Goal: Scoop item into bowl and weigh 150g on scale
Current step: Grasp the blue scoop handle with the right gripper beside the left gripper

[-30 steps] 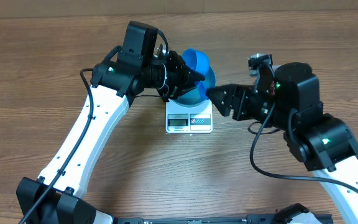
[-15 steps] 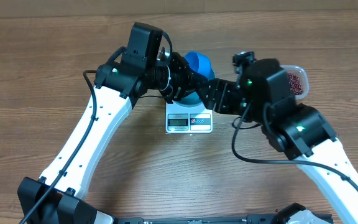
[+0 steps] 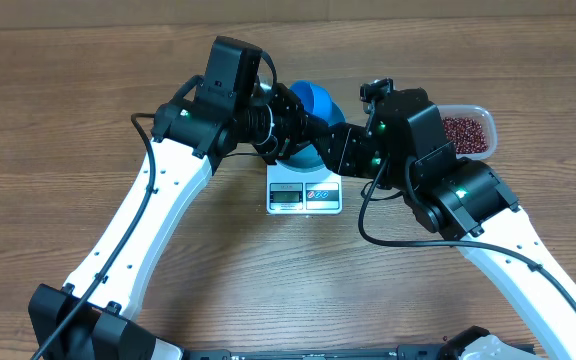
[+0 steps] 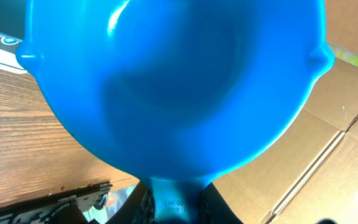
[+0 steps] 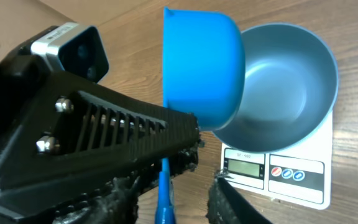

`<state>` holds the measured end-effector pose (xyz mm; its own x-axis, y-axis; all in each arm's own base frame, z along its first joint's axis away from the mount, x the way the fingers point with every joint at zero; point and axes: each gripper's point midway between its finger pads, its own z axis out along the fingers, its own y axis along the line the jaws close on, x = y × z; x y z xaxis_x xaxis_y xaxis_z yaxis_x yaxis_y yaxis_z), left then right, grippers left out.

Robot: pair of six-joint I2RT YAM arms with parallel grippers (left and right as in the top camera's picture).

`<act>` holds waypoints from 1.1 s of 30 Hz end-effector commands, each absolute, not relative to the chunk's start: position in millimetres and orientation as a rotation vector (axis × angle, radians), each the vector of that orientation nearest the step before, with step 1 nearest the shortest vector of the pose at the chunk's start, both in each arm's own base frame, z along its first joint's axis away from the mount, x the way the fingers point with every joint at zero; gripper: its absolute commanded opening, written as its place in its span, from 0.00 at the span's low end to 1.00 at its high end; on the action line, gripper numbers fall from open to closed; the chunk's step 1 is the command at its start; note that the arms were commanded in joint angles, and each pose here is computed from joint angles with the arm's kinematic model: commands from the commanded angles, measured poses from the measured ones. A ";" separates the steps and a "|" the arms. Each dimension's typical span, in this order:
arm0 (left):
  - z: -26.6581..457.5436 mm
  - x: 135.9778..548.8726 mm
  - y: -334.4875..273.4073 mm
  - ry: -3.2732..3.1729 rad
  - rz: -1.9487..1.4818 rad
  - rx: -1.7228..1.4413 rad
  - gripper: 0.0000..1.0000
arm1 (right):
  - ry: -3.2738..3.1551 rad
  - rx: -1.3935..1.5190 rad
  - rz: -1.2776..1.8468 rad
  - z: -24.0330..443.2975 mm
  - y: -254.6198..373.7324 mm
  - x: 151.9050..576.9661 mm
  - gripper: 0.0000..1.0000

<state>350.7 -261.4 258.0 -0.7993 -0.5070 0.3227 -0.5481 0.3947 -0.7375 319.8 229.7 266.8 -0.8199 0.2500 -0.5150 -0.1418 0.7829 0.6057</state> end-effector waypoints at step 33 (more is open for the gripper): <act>268.3 345.3 -268.6 -2.460 1.398 1.055 0.05 | 2.327 0.170 0.919 282.2 233.2 328.9 0.15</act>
<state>349.9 -262.2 258.9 -0.7487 -0.5346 0.3920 -0.6171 0.3461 -0.7067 323.9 231.0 271.0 -0.8152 0.3161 -0.4853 -0.0912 0.7574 0.6465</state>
